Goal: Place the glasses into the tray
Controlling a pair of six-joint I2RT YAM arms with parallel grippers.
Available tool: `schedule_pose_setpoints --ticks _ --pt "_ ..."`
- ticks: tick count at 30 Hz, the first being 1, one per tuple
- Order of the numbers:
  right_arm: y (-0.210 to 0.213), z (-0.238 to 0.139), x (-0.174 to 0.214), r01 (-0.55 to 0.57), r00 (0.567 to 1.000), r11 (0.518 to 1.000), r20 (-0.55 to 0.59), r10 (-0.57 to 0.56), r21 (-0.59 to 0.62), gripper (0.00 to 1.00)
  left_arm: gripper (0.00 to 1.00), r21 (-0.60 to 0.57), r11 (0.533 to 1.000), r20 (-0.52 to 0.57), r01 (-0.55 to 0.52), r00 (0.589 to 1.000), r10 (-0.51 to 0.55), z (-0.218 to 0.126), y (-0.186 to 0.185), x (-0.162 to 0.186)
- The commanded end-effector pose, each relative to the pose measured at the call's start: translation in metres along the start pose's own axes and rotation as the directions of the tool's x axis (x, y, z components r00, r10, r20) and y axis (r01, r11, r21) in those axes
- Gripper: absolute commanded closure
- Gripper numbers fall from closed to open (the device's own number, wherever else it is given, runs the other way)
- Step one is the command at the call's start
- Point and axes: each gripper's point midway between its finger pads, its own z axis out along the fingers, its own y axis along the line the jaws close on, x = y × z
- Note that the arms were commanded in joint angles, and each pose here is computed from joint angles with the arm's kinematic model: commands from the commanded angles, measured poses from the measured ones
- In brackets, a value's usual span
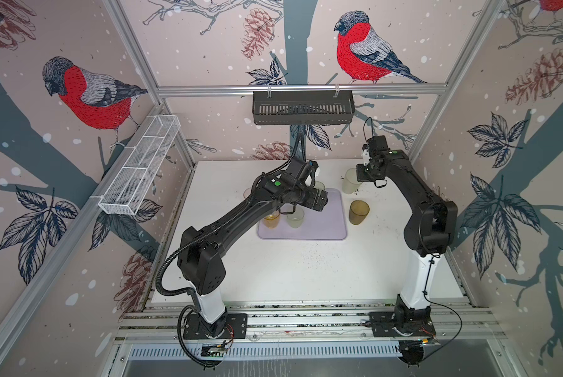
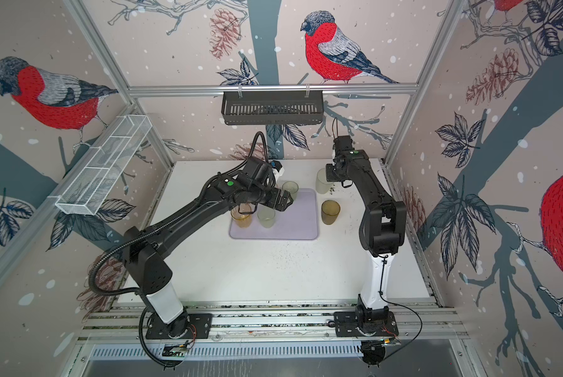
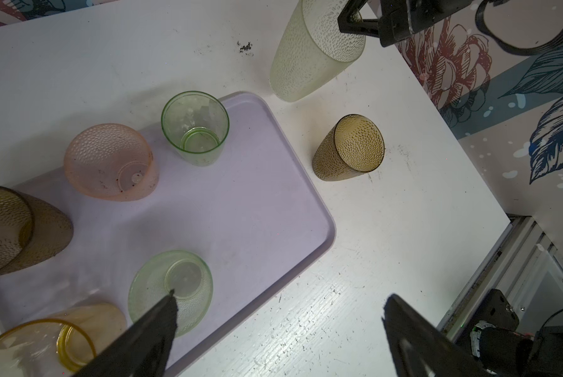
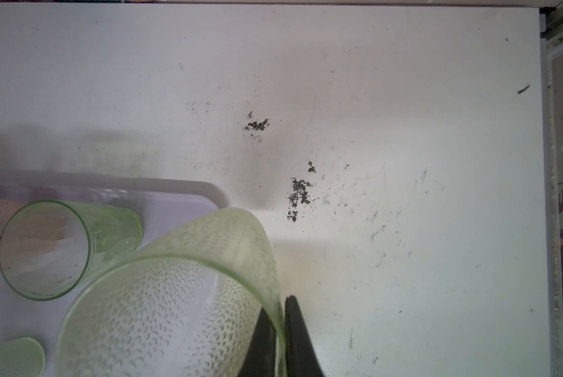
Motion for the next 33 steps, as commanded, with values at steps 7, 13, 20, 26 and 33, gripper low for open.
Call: schedule_pose_setpoints --ticks 7,13,20,26,33 --pt "0.003 -0.009 -0.008 0.016 1.0 1.0 0.011 -0.016 0.005 0.98 0.02 -0.018 1.0 0.016 0.017 1.0 -0.017 -0.004 0.003 -0.002" --pt "0.009 -0.01 -0.014 0.03 0.999 1.0 0.011 -0.03 0.005 0.98 0.02 -0.04 0.999 0.017 0.028 0.999 -0.027 -0.005 0.009 -0.001" --pt "0.02 -0.011 -0.022 0.061 0.998 0.998 0.015 -0.061 0.014 0.98 0.02 -0.071 0.995 -0.002 0.07 0.998 -0.071 -0.003 0.022 0.005" --pt "0.034 -0.008 -0.025 0.084 0.996 0.996 0.015 -0.084 0.001 0.98 0.02 -0.092 0.986 0.001 0.136 0.991 -0.136 -0.005 0.039 0.007" --pt "0.051 0.0 -0.025 0.106 0.994 0.994 0.008 -0.106 -0.02 0.98 0.02 -0.083 0.979 0.029 0.185 0.983 -0.183 -0.012 0.048 0.008"
